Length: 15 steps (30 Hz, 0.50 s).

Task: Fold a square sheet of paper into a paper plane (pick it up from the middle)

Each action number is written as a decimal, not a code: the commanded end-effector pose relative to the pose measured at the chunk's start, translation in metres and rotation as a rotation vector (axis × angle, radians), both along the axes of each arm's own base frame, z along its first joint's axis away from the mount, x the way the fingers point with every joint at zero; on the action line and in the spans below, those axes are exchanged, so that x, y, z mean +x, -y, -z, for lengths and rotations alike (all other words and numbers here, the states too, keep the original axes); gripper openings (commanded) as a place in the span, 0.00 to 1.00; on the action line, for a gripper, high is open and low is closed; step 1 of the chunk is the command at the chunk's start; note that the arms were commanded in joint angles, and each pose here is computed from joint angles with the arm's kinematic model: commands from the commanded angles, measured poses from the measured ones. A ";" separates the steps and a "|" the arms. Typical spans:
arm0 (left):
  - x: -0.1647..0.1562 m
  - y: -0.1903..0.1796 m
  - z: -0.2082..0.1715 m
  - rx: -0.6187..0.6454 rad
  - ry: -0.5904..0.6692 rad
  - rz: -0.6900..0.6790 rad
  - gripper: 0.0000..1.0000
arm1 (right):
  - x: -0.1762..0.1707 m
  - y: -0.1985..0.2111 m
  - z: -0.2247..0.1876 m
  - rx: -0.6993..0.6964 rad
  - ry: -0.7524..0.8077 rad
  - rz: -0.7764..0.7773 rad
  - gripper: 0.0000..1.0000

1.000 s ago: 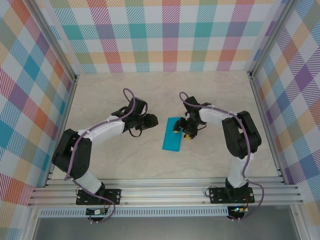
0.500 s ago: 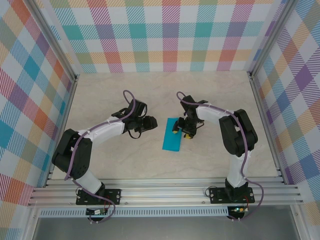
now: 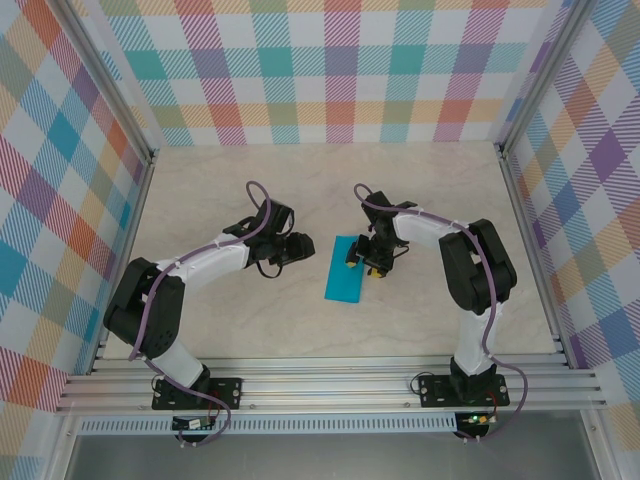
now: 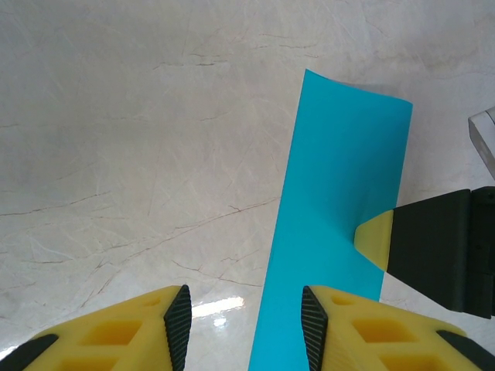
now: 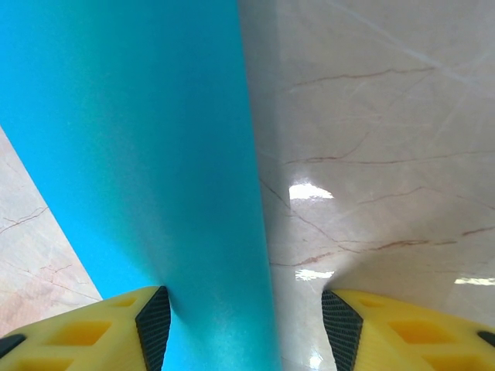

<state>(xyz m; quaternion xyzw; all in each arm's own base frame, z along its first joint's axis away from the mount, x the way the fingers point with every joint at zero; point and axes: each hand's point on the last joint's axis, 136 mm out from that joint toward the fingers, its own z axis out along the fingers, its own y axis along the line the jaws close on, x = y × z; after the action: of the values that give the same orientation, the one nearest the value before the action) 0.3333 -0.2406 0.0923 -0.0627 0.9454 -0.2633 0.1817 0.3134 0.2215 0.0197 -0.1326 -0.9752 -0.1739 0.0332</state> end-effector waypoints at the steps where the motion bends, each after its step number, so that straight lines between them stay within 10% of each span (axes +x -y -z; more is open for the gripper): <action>1: 0.001 0.001 -0.007 -0.032 0.019 -0.004 0.44 | -0.015 0.023 0.029 -0.104 -0.054 -0.002 0.58; 15: 0.000 0.004 -0.008 -0.044 0.014 0.008 0.44 | -0.011 0.026 0.026 -0.139 -0.058 0.003 0.57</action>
<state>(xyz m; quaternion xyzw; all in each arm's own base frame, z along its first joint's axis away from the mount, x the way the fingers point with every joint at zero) 0.3337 -0.2424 0.0927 -0.0609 0.9437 -0.2690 0.1829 0.3132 0.2207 0.0203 -0.1282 -0.9763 -0.1711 0.0327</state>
